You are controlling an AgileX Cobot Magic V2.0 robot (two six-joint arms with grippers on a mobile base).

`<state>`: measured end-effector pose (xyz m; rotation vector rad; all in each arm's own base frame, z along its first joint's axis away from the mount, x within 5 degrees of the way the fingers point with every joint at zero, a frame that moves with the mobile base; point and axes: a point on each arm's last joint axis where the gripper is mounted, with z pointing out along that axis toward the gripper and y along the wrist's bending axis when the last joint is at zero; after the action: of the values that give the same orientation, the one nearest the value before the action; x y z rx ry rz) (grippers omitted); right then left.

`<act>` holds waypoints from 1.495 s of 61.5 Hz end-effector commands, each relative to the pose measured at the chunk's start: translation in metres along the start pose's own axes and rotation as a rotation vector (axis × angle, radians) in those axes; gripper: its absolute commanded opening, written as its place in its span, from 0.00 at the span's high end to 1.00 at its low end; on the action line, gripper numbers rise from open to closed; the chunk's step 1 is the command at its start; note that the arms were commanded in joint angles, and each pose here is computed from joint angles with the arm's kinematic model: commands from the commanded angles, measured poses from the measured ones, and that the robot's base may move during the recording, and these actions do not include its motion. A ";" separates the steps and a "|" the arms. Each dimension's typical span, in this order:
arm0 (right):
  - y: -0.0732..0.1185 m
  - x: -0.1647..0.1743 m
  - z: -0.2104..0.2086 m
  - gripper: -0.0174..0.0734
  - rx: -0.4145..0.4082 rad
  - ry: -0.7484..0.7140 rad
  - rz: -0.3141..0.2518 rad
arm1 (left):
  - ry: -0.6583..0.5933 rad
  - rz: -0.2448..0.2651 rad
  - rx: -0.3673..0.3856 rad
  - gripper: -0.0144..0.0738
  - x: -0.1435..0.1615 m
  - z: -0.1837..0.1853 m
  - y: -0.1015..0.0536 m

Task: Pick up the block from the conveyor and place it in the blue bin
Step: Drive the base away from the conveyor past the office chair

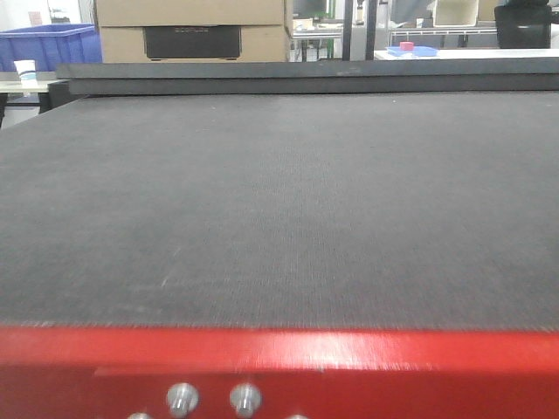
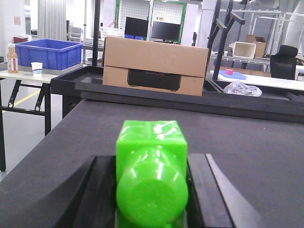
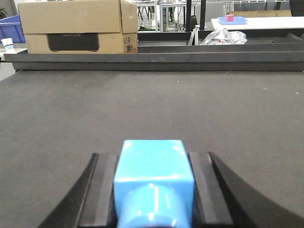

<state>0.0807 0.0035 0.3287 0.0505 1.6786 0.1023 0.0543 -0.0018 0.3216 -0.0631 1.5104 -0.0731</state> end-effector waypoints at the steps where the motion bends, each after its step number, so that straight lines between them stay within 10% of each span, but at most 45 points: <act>1: 0.000 -0.002 -0.002 0.99 0.000 -0.024 -0.012 | -0.024 -0.007 0.005 0.96 -0.002 -0.001 0.000; 92: 0.000 -0.002 -0.002 0.99 0.000 -0.024 -0.012 | -0.093 -0.001 -0.012 0.96 -0.006 -0.014 0.000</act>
<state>0.0804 0.0035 0.3289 0.0504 1.6771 0.1023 0.0406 -0.0016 0.3249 -0.0719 1.4408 -0.0578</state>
